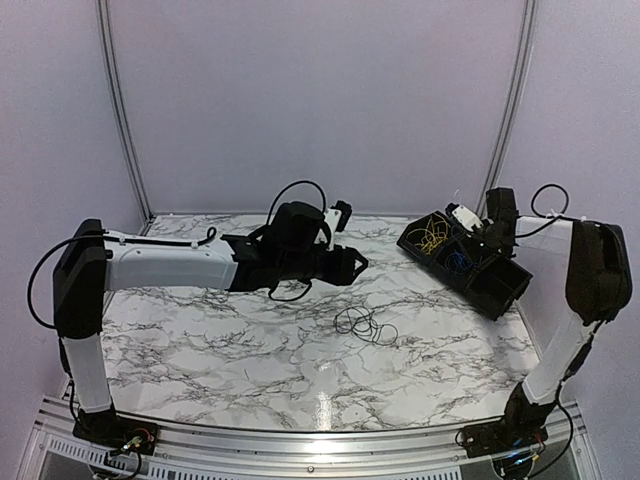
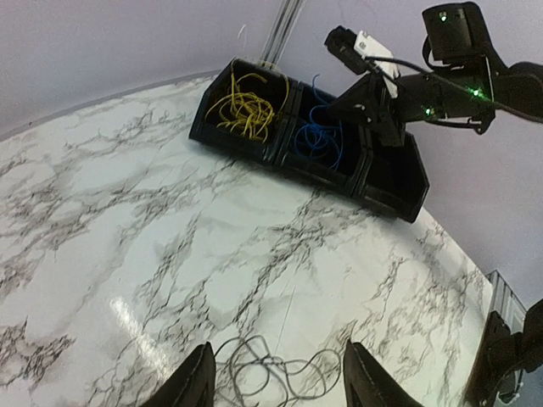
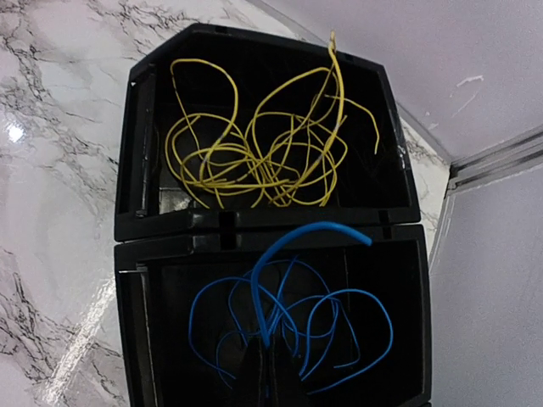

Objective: Untangle the cables

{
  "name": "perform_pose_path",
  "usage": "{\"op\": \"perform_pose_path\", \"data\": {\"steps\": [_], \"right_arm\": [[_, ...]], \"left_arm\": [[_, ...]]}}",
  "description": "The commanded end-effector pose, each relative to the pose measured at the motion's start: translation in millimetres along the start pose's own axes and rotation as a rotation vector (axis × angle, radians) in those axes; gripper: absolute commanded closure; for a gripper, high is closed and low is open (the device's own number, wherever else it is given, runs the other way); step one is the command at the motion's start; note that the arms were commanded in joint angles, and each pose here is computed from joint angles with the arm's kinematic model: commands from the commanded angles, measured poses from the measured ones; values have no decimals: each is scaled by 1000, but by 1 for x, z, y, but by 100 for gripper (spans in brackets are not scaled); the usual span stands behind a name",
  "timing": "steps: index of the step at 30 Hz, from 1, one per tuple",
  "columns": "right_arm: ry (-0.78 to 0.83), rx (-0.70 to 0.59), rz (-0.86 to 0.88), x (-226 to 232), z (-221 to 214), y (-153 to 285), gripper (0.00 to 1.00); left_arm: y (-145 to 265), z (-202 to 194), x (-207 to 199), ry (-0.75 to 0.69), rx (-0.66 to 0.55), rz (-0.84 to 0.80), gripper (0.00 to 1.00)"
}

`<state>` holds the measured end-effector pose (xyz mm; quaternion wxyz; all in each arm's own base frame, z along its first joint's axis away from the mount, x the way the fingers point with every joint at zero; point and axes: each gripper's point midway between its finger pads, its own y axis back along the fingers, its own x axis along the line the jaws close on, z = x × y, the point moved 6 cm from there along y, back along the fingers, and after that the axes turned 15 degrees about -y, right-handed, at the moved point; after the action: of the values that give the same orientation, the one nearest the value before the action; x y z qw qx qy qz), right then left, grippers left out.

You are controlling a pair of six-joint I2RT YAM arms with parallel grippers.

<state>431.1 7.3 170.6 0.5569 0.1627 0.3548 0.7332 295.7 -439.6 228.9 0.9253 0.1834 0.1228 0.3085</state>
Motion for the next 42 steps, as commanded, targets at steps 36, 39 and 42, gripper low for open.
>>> {"op": "perform_pose_path", "data": {"steps": [36,39,42], "right_arm": [[-173,160,-46,-30,20,26,62],[-190,90,-28,-23,28,57,57],[-195,21,6,-11,26,80,53]], "left_arm": [[49,0,31,59,2,21,46],[48,-2,31,58,9,20,46],[44,-8,32,63,25,23,46]]}}
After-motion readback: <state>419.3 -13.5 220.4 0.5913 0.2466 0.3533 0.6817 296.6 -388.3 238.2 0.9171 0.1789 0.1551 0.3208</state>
